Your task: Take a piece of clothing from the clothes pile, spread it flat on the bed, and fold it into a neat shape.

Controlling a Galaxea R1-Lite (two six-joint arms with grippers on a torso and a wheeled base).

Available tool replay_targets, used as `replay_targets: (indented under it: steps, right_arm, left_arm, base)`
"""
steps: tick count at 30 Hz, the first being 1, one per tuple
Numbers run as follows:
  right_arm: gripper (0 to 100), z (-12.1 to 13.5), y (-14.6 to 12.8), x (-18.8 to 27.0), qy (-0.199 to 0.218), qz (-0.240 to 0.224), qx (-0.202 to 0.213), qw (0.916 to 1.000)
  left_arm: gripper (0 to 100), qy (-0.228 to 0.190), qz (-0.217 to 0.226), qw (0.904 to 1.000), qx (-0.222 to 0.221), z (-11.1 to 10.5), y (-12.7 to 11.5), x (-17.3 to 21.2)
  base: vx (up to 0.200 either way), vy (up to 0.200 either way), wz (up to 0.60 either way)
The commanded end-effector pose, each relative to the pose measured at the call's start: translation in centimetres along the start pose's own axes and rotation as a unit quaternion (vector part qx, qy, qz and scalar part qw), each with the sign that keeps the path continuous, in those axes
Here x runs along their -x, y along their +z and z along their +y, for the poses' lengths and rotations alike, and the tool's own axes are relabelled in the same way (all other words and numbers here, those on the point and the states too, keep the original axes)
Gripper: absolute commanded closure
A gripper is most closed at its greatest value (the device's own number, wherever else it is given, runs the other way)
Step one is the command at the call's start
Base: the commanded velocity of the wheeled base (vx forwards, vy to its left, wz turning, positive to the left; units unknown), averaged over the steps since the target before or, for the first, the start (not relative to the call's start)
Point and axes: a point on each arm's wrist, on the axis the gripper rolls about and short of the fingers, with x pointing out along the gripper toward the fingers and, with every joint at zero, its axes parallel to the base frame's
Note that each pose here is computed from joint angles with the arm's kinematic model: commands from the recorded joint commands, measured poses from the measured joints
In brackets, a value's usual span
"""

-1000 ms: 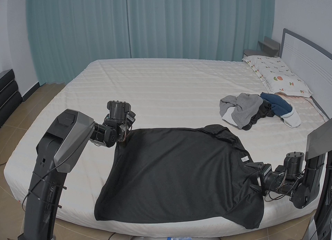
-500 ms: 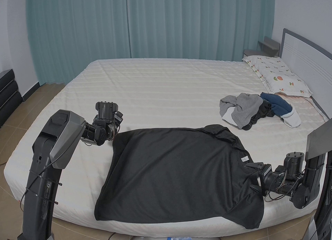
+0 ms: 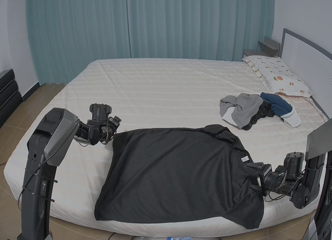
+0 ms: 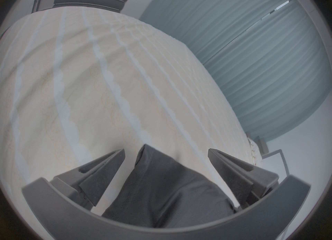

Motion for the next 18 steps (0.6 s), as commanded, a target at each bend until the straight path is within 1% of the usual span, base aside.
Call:
replay_targets:
  steps: [1,7,9,10,14,18]
  right_arm:
    - [0,0.1,0.0,0.0,0.004,-0.001,0.002,1.0000]
    - [0,0.1,0.0,0.0,0.004,0.000,0.002,1.0000]
    - [0,0.1,0.0,0.0,0.004,0.000,0.002,1.0000]
    - [0,0.1,0.0,0.0,0.004,0.000,0.002,1.0000]
    - [0,0.1,-0.1,0.0,0.004,0.002,0.003,1.0000]
    - [0,0.1,-0.1,-0.1,0.003,0.001,0.003,1.0000]
  left_arm:
    - [0,0.010,0.013,0.9998,-0.014,0.0,-0.4,-0.1]
    - [0,0.014,0.021,0.9995,-0.020,0.3,-1.4,-0.8]
    - [0,0.011,0.020,0.9994,-0.026,0.2,-1.4,-0.8]
    - [100,0.011,0.020,0.9994,-0.026,0.2,-1.4,-0.8]
    - [100,0.015,0.023,0.9991,-0.033,0.6,-1.8,-1.4]
    - [100,0.013,0.013,0.9993,-0.032,0.5,-1.6,-1.9]
  base:
    - [0.000,0.000,0.00]
    - [0.000,0.000,0.00]
    - [0.000,0.000,0.00]
    - [0.000,0.000,0.00]
    - [0.000,0.000,0.00]
    - [0.000,0.000,0.00]
